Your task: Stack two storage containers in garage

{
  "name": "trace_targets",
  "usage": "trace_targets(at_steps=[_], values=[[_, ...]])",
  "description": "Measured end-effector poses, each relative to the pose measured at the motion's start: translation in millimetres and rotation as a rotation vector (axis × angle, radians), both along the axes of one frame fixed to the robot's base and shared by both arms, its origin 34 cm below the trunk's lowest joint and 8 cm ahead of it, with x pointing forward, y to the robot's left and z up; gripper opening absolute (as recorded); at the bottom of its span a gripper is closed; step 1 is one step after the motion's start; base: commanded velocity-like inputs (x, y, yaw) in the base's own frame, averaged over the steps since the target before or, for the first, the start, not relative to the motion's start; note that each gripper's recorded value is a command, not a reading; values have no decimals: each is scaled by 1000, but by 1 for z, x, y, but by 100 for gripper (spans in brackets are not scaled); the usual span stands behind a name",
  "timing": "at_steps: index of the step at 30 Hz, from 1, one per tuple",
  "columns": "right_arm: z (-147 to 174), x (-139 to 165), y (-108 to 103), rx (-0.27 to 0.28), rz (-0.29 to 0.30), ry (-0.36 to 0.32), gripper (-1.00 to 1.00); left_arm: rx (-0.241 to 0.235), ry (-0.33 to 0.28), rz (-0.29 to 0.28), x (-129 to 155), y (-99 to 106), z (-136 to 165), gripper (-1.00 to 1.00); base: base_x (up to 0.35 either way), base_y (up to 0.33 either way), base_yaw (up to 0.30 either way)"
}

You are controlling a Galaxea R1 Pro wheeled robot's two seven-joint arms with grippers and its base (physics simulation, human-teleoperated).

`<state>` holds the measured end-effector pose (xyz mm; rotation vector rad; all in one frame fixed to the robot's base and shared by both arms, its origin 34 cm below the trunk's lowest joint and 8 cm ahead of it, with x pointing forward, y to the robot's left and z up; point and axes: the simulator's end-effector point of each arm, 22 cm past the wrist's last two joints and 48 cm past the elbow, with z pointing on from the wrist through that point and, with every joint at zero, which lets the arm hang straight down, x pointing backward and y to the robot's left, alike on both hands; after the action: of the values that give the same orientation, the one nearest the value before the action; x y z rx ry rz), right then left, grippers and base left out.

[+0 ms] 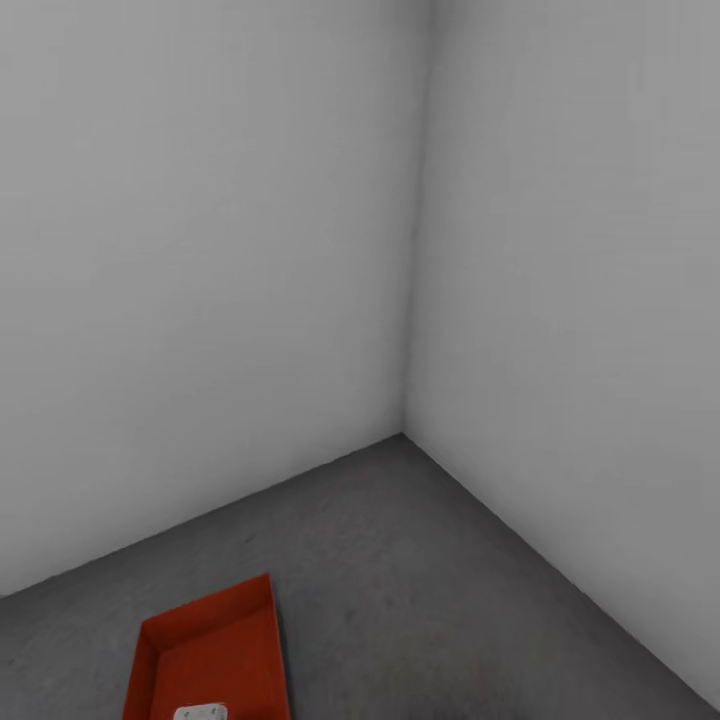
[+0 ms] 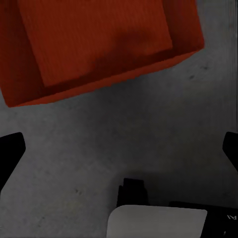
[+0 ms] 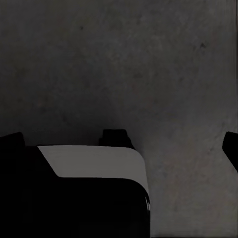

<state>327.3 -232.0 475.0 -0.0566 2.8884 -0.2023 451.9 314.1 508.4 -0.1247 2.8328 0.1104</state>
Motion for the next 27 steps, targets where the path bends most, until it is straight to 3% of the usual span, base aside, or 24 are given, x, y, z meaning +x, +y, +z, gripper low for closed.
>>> trace_targets(at_steps=[27], values=[[0, 0, 1, 1, 0, 0, 100, 0, 0, 1, 0, 0, 0, 100, 0, 0, -297]])
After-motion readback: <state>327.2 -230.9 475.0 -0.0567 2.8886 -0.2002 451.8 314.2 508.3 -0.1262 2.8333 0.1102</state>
